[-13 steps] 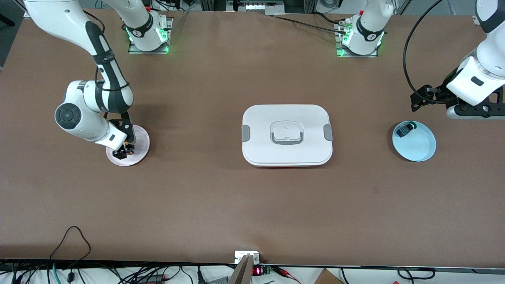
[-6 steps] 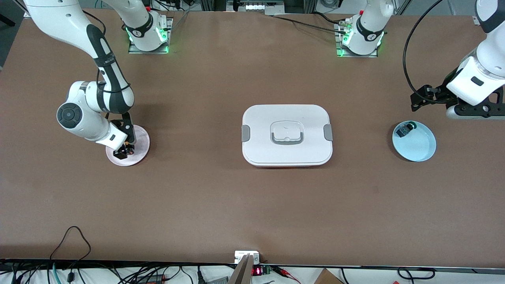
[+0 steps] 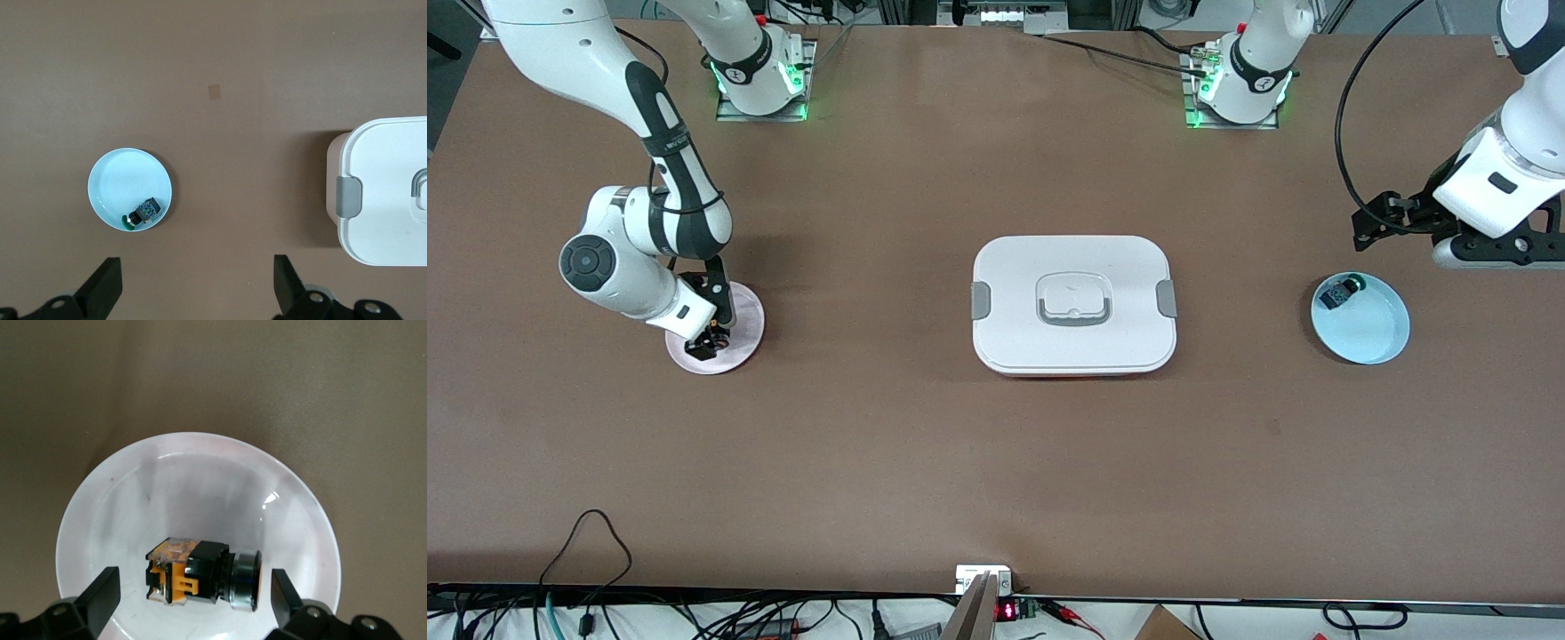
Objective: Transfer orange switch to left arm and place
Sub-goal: 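Close the right gripper on the orange switch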
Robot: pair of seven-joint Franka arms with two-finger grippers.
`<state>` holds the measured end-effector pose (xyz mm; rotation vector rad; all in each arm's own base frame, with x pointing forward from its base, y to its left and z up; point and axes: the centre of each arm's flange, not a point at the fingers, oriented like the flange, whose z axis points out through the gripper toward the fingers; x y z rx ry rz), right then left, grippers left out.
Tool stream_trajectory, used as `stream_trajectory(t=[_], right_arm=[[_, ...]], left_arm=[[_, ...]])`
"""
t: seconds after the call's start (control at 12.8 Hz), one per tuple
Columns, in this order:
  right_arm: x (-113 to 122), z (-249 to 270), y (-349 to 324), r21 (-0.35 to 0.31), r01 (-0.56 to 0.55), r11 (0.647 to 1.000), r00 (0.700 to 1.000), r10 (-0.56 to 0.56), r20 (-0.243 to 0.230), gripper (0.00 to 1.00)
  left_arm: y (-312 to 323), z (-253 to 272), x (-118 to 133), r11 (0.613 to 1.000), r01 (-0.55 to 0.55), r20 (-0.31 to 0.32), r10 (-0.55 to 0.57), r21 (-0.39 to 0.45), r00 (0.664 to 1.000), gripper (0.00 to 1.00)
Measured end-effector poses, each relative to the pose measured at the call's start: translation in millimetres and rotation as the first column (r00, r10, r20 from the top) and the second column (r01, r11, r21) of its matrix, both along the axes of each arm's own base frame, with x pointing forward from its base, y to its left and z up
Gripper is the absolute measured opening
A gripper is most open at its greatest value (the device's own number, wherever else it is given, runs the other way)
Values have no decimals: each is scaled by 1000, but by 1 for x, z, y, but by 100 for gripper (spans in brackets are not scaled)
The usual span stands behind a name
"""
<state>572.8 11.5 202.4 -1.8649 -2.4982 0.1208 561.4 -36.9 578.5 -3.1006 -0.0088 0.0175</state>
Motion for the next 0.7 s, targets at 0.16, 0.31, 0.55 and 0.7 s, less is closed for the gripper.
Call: stream_trajectory(t=[0.16, 0.31, 0.55, 0.7], right_arm=[[-1, -5, 0, 23, 26, 999, 1000, -26, -2, 100], [-2, -11, -1, 36, 33, 999, 999, -33, -7, 100], [-2, -13, -1, 37, 34, 999, 999, -34, -9, 100], [-2, -13, -1, 37, 34, 999, 999, -33, -7, 100]], left_arm=[[0, 0, 0, 1000, 0, 0, 0, 0, 1000, 100], [0, 0, 0, 1000, 0, 0, 0, 0, 1000, 100], [0, 0, 0, 1000, 0, 0, 0, 0, 1000, 100], [0, 0, 0, 1000, 0, 0, 0, 0, 1000, 100]])
